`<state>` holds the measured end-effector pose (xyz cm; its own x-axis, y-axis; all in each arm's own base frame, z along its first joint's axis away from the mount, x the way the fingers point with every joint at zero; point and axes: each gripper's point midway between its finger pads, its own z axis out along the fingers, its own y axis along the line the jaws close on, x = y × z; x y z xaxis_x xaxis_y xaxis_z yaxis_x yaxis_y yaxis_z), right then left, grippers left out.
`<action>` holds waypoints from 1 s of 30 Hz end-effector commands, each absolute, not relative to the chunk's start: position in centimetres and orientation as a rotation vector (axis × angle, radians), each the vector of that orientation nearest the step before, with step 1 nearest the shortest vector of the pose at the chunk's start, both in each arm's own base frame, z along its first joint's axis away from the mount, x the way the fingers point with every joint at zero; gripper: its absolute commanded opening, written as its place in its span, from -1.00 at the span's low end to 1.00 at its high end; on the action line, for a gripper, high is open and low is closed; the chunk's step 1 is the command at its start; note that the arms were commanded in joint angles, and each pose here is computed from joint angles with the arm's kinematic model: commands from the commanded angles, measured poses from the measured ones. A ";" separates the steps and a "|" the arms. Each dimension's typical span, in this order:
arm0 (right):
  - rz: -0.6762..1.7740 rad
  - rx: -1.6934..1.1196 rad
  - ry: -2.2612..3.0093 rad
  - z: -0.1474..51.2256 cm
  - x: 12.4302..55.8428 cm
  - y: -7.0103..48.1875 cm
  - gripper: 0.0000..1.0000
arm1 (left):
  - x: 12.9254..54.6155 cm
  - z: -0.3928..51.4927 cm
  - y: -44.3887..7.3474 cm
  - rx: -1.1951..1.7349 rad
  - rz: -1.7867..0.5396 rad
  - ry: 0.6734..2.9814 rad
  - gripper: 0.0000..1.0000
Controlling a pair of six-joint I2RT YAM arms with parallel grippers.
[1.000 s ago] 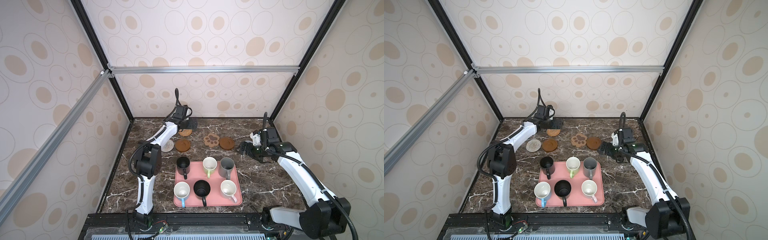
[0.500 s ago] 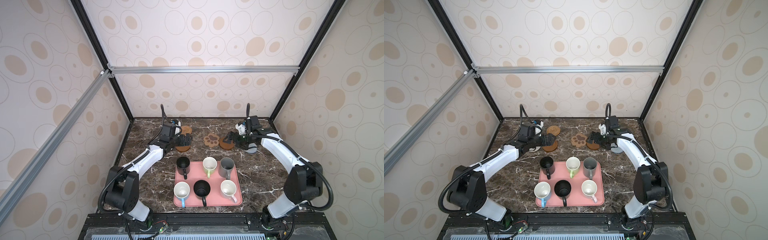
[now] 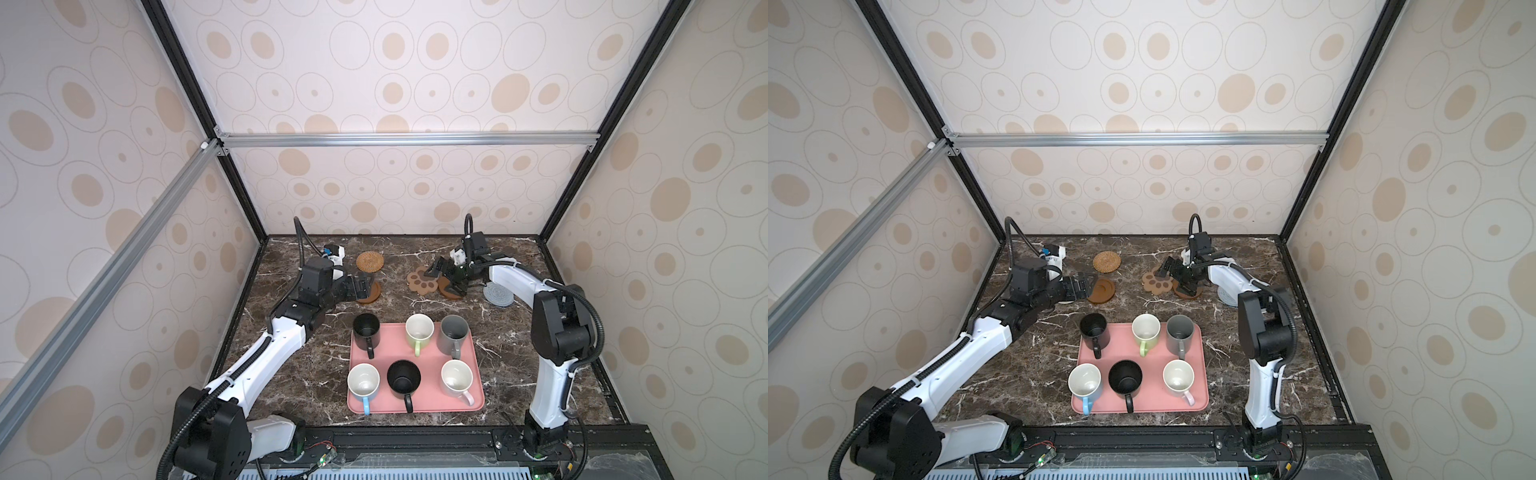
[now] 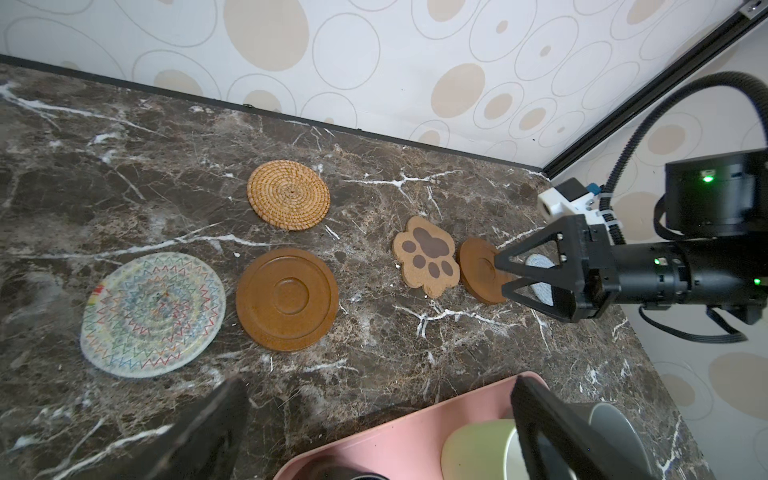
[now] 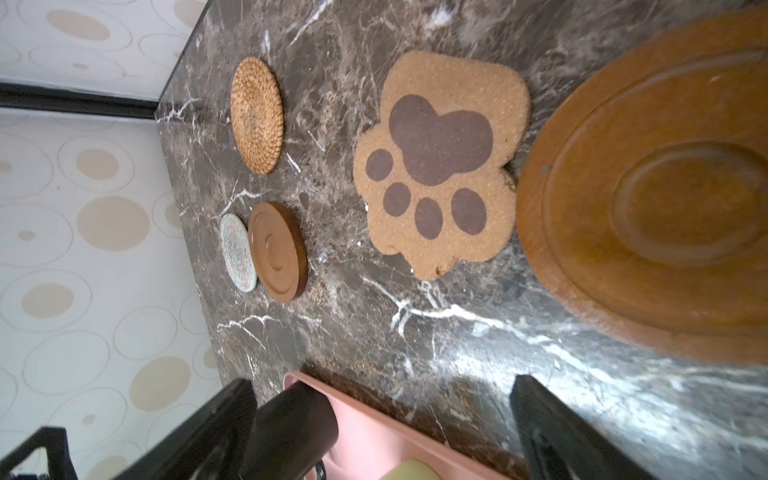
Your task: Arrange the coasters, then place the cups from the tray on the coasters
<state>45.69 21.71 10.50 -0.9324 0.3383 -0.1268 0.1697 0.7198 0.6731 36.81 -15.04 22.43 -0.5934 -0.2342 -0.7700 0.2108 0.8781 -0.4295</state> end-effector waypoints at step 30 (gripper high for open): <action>1.060 0.778 2.679 5.6 46.9 25.4 1.00 | 35.4 22.3 -14.8 -0.122 -0.705 2.107 1.00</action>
